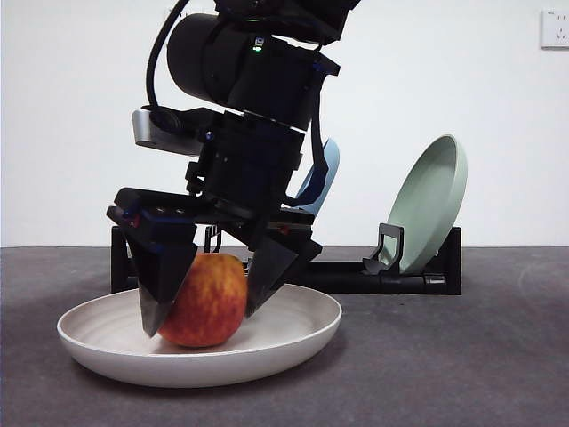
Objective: Take the yellow plate from the plate rack,put the plate on the table,take the apple from the table,put the apple in the plate
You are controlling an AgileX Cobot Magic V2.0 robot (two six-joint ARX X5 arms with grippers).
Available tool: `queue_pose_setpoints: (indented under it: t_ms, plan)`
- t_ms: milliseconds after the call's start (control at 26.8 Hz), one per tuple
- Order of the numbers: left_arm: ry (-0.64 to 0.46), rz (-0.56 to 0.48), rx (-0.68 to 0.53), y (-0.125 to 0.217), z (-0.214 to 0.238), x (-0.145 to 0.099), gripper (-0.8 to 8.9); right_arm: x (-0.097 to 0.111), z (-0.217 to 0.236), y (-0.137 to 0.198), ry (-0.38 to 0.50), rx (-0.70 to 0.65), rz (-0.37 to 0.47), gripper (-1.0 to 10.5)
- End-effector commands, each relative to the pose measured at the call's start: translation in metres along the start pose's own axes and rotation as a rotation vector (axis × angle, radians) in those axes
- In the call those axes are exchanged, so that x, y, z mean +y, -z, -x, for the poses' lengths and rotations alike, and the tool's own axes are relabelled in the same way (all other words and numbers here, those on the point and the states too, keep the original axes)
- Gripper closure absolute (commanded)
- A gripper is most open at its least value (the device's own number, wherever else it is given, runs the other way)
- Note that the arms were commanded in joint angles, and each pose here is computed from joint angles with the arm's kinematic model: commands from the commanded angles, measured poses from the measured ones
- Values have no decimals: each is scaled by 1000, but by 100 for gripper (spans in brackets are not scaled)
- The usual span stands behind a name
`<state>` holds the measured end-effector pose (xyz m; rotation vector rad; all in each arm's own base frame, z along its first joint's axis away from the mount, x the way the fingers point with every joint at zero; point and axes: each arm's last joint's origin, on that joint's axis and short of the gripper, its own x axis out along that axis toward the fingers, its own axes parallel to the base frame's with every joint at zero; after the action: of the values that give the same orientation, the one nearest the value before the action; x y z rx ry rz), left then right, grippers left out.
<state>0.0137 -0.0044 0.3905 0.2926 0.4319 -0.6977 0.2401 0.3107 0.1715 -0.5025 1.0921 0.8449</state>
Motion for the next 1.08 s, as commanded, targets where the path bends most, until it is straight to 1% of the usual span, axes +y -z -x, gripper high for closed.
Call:
queue_pose_setpoints:
  t_ms: [37,187,411,523,635,672,747,784,822,859,897,971,1046,1083]
  plan:
    - [-3,11,-6,0,-1,0,513,0,15,-5,3,-42,10,465]
    - [-1,23,-40,-4,-1,0,513,2,46,-12,5,-129,13,466]
    - [-6,13,-118,-17,-6,-3,513,-7,114,-12,23,-298,-5,474]
    - [-10,-26,-139,-27,-13,-7,513,-15,151,-5,43,-376,-28,474]
    - [-10,-81,-124,-38,-27,-13,516,-25,186,8,70,-430,-60,480]
    - [-11,-102,-110,-41,-33,-15,545,-29,198,14,81,-442,-73,490]
    - [-12,-150,-71,-48,-47,-21,642,-35,218,26,102,-454,-100,608]
    - [-13,-171,-44,-51,-56,-24,698,-38,227,33,113,-456,-114,700]
    - [-14,-189,-8,-55,-68,-29,769,-42,239,43,129,-460,-135,832]
    - [-14,-202,26,-59,-80,-34,825,-46,251,53,146,-463,-157,931]
    - [-16,-219,63,-62,-94,-39,826,-50,261,62,168,-465,-167,963]
    - [-35,-238,127,-67,-120,-45,826,-57,277,78,209,-476,-186,962]
    - [-72,-219,162,-71,-141,-43,826,-61,289,89,243,-502,-216,962]
    - [-96,-190,167,-73,-150,-40,826,-64,295,95,263,-518,-235,962]
